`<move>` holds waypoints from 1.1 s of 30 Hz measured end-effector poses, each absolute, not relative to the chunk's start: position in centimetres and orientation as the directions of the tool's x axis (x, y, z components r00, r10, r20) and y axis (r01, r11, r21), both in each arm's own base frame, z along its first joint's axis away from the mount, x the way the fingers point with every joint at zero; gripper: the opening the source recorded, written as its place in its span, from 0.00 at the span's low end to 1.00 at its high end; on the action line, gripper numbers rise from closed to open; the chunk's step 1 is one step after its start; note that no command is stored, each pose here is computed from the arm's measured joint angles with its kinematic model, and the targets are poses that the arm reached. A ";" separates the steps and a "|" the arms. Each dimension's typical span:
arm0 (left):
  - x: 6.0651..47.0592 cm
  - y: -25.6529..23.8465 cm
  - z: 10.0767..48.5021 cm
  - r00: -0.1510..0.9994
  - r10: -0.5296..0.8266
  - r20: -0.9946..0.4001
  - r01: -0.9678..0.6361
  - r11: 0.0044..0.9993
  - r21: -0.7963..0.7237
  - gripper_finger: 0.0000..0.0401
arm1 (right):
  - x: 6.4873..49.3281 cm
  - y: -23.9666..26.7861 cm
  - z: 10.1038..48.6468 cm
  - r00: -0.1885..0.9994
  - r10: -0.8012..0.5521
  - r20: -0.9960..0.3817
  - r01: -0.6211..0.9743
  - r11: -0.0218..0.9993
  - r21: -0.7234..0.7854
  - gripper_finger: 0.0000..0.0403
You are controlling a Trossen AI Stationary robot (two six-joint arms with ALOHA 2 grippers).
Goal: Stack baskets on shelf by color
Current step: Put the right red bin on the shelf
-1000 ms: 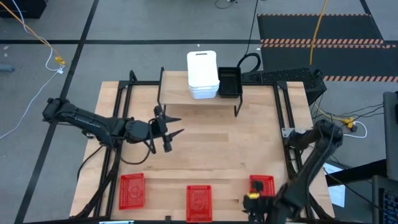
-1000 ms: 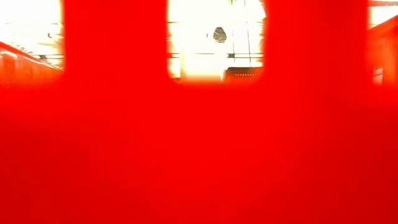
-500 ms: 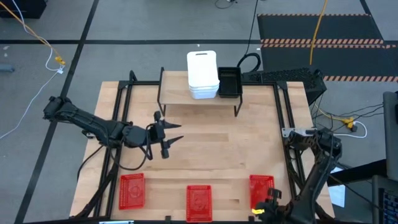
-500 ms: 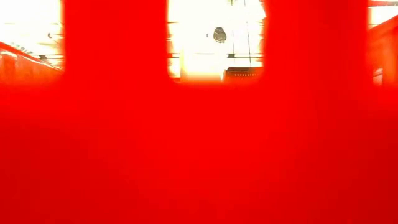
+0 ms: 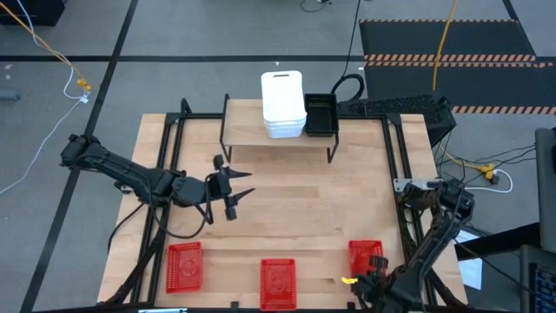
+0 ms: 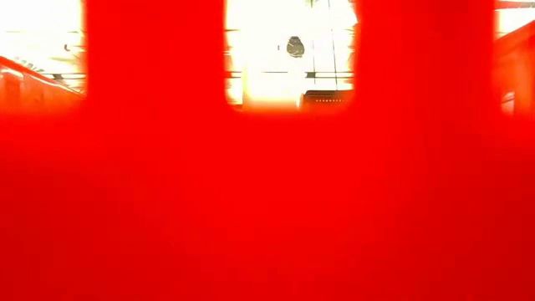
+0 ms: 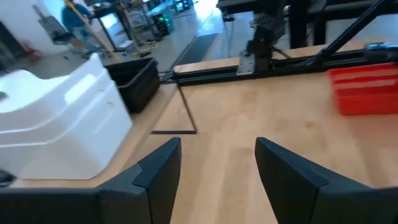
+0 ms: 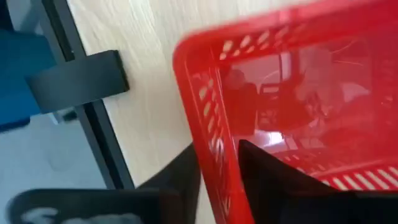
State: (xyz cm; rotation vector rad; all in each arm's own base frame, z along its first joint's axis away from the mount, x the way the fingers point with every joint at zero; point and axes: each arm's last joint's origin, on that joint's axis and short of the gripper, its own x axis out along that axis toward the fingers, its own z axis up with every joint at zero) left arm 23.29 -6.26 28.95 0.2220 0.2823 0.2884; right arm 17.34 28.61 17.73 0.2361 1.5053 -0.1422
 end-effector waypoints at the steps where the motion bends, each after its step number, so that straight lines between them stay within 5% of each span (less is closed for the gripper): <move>1: 23.3 -6.2 29.0 0.915 0.327 -0.238 -0.261 0.926 0.272 0.52 | 17.8 28.5 17.8 0.059 0.070 -0.996 0.223 0.971 0.081 0.17; 4: 23.1 -6.0 29.1 0.896 0.385 -0.222 -0.307 0.897 0.317 0.52 | 19.6 28.0 18.4 0.080 0.164 -0.983 0.117 0.978 0.172 0.03; 15: 19.6 -4.9 32.0 0.904 0.402 -0.144 -0.353 0.894 0.278 0.52 | 29.3 20.6 23.5 0.399 0.442 -0.803 -0.300 0.891 0.342 0.00; 22: 17.4 -4.0 31.8 0.854 0.481 -0.199 -0.417 0.861 0.291 0.52 | 34.1 13.7 27.2 0.572 0.326 -0.753 -0.362 0.924 0.125 0.00; 33: 16.5 -3.4 31.5 0.802 0.556 -0.221 -0.471 0.814 0.339 0.52 | 38.3 6.2 34.9 0.798 0.053 -0.600 -0.251 0.935 -0.251 0.00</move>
